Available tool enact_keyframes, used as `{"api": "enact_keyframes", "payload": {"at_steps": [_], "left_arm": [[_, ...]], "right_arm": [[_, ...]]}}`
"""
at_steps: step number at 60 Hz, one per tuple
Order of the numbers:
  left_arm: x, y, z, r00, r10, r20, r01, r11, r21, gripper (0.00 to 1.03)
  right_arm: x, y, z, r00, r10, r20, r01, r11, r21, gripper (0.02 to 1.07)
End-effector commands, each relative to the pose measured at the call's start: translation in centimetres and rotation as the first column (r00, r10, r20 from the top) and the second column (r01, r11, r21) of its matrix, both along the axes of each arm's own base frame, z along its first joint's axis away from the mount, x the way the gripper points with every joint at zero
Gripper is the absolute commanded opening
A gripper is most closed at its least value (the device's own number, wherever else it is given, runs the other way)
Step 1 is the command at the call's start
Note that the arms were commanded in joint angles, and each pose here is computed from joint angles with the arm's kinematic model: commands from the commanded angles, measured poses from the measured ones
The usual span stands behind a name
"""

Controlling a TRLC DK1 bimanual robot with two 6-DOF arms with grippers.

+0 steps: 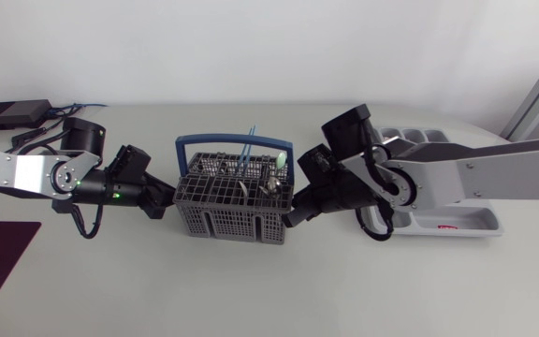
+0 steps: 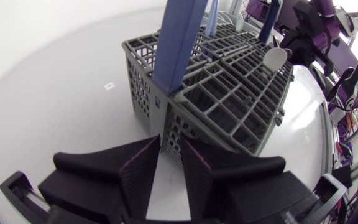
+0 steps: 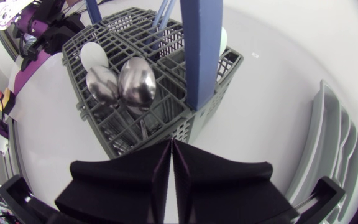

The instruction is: Unload the cutlery basket into the drawer organizer.

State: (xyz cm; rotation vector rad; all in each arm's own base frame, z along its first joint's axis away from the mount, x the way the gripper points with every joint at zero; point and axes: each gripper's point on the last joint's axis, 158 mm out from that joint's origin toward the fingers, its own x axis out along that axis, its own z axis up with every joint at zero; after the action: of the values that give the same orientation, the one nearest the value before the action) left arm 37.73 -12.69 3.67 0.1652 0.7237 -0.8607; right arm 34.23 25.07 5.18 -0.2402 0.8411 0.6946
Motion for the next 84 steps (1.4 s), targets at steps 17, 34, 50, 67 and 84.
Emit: {"api": "enact_keyframes", "payload": {"at_steps": [17,34,50,67,84], "left_arm": [[-2.7,-1.7,-0.9,0.994,-0.106,-0.006,0.106,0.994,-0.015,0.38],[-2.0,3.1,1.1,0.994,-0.043,0.098,0.039,0.998,0.045,0.87],[-2.4,5.8,7.7,0.947,-0.06,0.316,0.015,0.99,0.141,0.97],[-6.7,0.3,14.6,0.814,-0.317,0.487,0.177,0.934,0.311,0.96],[-9.6,-5.8,12.2,0.687,-0.601,0.409,0.37,0.773,0.516,0.96]], "right_arm": [[1.0,-0.7,0.4,0.999,-0.04,0.035,0.039,0.999,0.023,0.26],[0.5,-3.8,1.5,0.993,-0.053,0.105,0.057,0.998,-0.028,0.98],[-0.4,-7.7,3.0,0.982,-0.068,0.179,0.078,0.996,-0.049,1.01],[-2.1,-8.6,3.6,0.975,0.0,0.222,0.018,0.997,-0.078,1.01],[-3.3,-8.3,3.2,0.966,0.079,0.245,-0.049,0.991,-0.125,1.01]]}}
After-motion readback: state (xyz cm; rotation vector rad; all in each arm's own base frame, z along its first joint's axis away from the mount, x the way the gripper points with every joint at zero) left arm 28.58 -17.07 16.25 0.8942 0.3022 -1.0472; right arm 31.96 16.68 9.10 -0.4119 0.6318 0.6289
